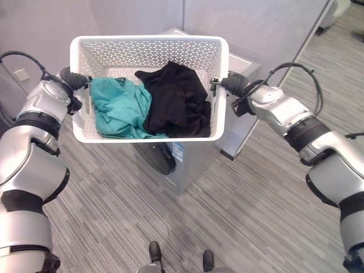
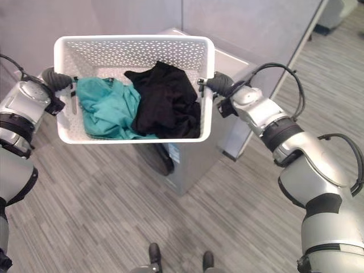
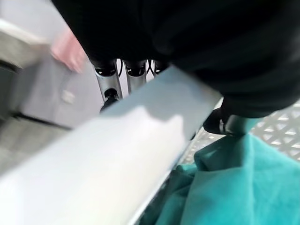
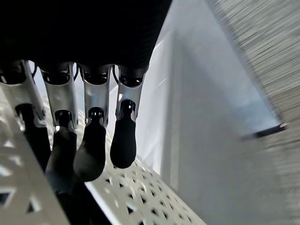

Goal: Grab the laundry basket,head to the washer,open it,put in the laundry and shut it.

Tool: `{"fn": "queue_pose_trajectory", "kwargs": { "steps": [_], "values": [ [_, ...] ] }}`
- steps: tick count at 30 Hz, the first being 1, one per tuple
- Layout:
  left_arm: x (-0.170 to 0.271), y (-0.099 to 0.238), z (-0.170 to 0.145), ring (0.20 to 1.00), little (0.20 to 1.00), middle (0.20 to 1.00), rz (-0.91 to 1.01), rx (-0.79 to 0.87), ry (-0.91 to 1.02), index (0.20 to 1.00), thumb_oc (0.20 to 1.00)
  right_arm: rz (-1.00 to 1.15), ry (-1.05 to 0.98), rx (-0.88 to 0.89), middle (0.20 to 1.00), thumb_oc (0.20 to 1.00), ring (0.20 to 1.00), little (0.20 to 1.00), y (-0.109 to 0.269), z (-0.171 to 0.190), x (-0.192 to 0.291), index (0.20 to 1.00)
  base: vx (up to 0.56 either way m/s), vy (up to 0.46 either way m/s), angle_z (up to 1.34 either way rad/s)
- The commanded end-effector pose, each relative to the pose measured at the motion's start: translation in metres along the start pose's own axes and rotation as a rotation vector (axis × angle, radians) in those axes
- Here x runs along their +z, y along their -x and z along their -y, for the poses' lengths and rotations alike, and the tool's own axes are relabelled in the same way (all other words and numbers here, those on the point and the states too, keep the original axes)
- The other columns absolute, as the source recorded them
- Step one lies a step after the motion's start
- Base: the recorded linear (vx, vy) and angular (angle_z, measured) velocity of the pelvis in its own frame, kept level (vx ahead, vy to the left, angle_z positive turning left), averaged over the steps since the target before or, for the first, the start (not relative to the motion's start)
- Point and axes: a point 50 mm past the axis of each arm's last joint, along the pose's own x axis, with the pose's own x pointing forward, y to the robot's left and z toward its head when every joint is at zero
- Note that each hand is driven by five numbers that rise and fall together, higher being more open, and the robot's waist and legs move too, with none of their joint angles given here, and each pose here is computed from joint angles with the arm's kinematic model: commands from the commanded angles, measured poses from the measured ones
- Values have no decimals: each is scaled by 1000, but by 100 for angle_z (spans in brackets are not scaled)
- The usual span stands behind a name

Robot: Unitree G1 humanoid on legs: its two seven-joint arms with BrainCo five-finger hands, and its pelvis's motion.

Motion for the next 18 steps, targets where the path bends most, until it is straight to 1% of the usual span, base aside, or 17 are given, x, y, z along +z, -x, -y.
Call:
{"fn": "queue_pose_trajectory", "kwargs": {
  "steps": [1,4,5,7,13,14,15,18],
  "values": [
    [87,11,-34,200,200,200,271,173,-78,200,200,309,27,-204,200,200,200,200,15,56,108,200,0,-3,-11],
    [98,13,-33,200,200,200,292,195,-68,200,200,291,30,-228,200,200,200,200,16,62,107,200,-39,5,-9],
    [108,15,-33,200,200,200,313,217,-42,200,200,287,37,-244,200,200,200,200,13,61,110,200,-85,10,-1],
    [113,17,-36,200,200,200,321,249,-7,200,200,289,35,-254,200,200,200,200,11,57,114,200,-72,6,-4],
    [119,22,-52,200,200,200,320,313,58,200,200,292,8,-251,200,200,200,200,1,40,121,200,-4,-6,-13],
    [121,24,-59,200,200,200,328,334,80,200,200,288,-11,-243,200,200,200,200,-2,33,119,200,80,-28,-16],
    [119,23,-59,200,200,200,322,336,87,200,200,301,-33,-215,200,200,200,200,-5,23,119,200,100,-22,-5],
    [116,23,-61,200,200,200,320,337,95,200,200,308,-53,-186,200,200,200,200,-6,16,113,200,54,-2,4]
  ]
}}
